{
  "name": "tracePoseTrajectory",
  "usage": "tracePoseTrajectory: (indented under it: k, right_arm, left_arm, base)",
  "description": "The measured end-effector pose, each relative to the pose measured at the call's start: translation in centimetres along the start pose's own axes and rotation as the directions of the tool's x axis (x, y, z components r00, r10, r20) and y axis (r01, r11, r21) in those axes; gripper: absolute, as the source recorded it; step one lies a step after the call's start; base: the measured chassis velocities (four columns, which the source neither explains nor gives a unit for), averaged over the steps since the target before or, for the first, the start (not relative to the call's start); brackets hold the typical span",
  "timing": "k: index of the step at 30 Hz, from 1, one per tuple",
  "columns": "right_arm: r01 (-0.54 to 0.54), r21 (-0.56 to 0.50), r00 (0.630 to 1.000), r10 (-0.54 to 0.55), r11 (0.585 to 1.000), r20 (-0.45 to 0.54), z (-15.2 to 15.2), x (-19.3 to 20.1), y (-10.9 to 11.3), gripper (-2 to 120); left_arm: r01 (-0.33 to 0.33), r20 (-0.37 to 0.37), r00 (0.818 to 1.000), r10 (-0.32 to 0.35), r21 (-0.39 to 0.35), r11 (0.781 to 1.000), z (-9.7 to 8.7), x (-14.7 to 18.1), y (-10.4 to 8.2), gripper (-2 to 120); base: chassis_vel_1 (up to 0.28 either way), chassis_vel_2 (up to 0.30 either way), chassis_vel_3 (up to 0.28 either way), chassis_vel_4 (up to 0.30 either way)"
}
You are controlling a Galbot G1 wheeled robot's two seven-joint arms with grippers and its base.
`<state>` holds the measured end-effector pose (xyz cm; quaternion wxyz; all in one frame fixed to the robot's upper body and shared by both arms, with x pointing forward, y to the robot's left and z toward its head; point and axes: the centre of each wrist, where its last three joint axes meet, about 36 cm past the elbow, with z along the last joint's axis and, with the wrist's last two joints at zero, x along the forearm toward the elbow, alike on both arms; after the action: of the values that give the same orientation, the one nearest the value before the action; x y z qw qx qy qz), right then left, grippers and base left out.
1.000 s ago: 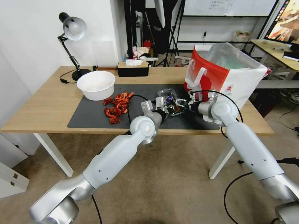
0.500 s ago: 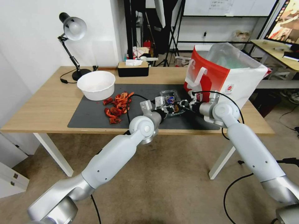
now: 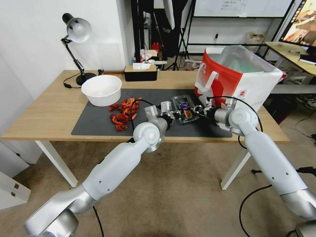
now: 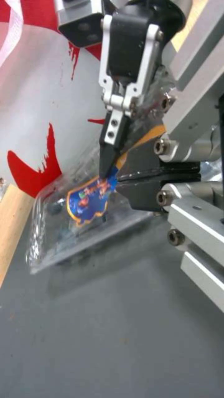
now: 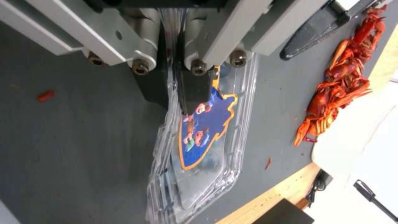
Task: Close the takeout container lid, then place the container into the takeout bag.
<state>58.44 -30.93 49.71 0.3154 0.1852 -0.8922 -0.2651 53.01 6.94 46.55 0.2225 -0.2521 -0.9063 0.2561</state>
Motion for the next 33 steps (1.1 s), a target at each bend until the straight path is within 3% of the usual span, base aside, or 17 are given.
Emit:
tracePoseTrajectory:
  k: [12, 18, 20, 22, 24, 30, 33]
  right_arm:
    - [0.007, -0.015, 1.0, -0.007, 1.0, 0.004, 0.1, 0.3, 0.2, 0]
    - [0.025, -0.023, 1.0, -0.025, 0.999, 0.007, 0.0, 0.2, 0.7, 0]
    - [0.036, -0.024, 0.999, -0.036, 0.999, 0.009, -0.1, 0.3, 1.0, 0]
    - [0.042, -0.024, 0.999, -0.042, 0.999, 0.012, -0.2, 0.3, 1.1, 0]
    - [0.064, -0.021, 0.998, -0.064, 0.998, 0.017, -0.3, 0.4, 1.8, 0]
    - [0.095, -0.005, 0.995, -0.094, 0.996, 0.024, -0.5, 0.5, 3.0, 0]
    - [0.121, 0.011, 0.992, -0.121, 0.993, 0.03, -0.7, 0.6, 4.2, 0]
  left_arm:
    - [0.023, 0.048, 0.999, -0.022, -0.02, 1.0, -0.6, 4.5, 2.5, 0]
    - [0.05, 0.092, 0.995, -0.04, -0.11, 0.993, 0.6, 8.3, 3.7, 1]
    - [0.07, 0.114, 0.992, -0.052, -0.159, 0.985, 1.2, 10.1, 4.3, 11]
    - [0.077, 0.126, 0.99, -0.055, -0.182, 0.98, 1.4, 11.0, 4.7, 13]
    - [0.101, 0.156, 0.986, -0.067, -0.218, 0.971, 1.7, 13.3, 5.5, 25]
    - [0.147, 0.2, 0.975, -0.094, -0.267, 0.953, 2.5, 16.9, 7.1, 46]
    - [0.202, 0.224, 0.965, -0.139, -0.288, 0.936, 4.0, 19.4, 8.1, 61]
  base:
    - [0.0, 0.0, 0.0, 0.0]
    - [0.0, 0.0, 0.0, 0.0]
    - [0.0, 0.0, 0.0, 0.0]
    - [0.0, 0.0, 0.0, 0.0]
    - [0.0, 0.0, 0.0, 0.0]
    - [0.0, 0.0, 0.0, 0.0]
    - [0.0, 0.0, 0.0, 0.0]
